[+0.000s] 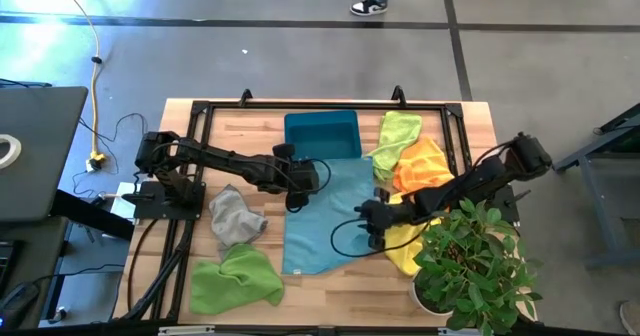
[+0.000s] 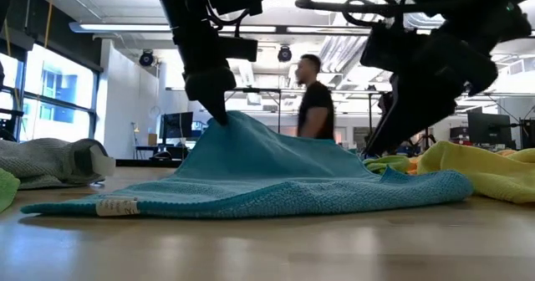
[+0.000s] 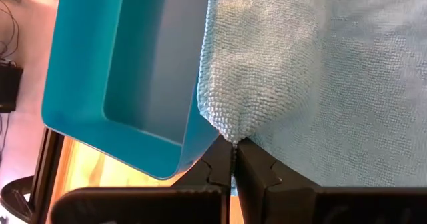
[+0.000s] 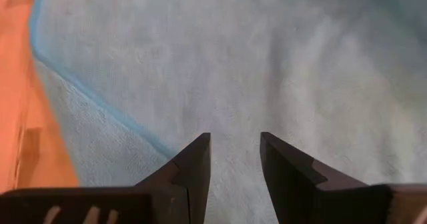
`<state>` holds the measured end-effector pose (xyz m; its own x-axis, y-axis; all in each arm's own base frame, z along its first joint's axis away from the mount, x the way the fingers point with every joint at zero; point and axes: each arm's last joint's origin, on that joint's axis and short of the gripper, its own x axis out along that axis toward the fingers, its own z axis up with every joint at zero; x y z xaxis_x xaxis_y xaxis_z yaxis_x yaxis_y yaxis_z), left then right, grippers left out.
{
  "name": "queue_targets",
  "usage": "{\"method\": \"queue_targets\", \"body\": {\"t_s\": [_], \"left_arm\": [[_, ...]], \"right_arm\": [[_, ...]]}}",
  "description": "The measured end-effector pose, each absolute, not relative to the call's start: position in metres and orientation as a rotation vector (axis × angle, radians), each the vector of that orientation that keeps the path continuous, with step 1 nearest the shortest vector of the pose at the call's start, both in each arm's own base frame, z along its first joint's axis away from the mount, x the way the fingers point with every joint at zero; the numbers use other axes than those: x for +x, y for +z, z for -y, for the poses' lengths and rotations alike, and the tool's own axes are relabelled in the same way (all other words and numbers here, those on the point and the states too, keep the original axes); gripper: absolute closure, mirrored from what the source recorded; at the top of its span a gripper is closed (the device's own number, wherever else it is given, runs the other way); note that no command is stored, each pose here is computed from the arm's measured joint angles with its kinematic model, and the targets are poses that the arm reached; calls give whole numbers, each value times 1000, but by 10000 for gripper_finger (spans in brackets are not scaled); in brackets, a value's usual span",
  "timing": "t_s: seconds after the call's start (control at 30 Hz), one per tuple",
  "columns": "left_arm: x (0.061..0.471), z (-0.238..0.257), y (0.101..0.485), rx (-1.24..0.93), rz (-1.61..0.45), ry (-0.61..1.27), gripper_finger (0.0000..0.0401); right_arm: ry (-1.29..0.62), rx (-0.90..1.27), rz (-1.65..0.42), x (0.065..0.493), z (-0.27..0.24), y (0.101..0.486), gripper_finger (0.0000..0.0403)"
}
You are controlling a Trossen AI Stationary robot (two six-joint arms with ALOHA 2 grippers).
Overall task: Fold microfiber towels
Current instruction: Fold the blue microfiber cloth
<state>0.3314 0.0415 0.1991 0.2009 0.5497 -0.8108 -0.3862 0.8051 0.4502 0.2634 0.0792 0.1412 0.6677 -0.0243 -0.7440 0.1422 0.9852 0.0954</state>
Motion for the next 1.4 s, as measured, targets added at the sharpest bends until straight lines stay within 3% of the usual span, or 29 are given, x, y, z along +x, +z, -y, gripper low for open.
{"method": "queue_targets", "body": {"t_s": [0.3,0.63,0.9,1.0,1.13,1.4], "left_arm": [[332,-40,198,133,-1210,623,400],[332,-40,198,129,-1212,621,400],[332,-40,198,118,-1213,610,400],[332,-40,198,116,-1214,607,400],[332,-40,198,108,-1211,612,400],[332,-40,198,104,-1209,616,400]], "right_arm": [[21,138,-898,274,-100,119,281],[428,335,-1022,272,-140,134,281],[553,364,-1077,272,-159,148,281],[482,295,-1061,275,-160,153,281],[212,166,-962,280,-151,151,281],[-27,106,-1028,277,-137,122,281]]}}
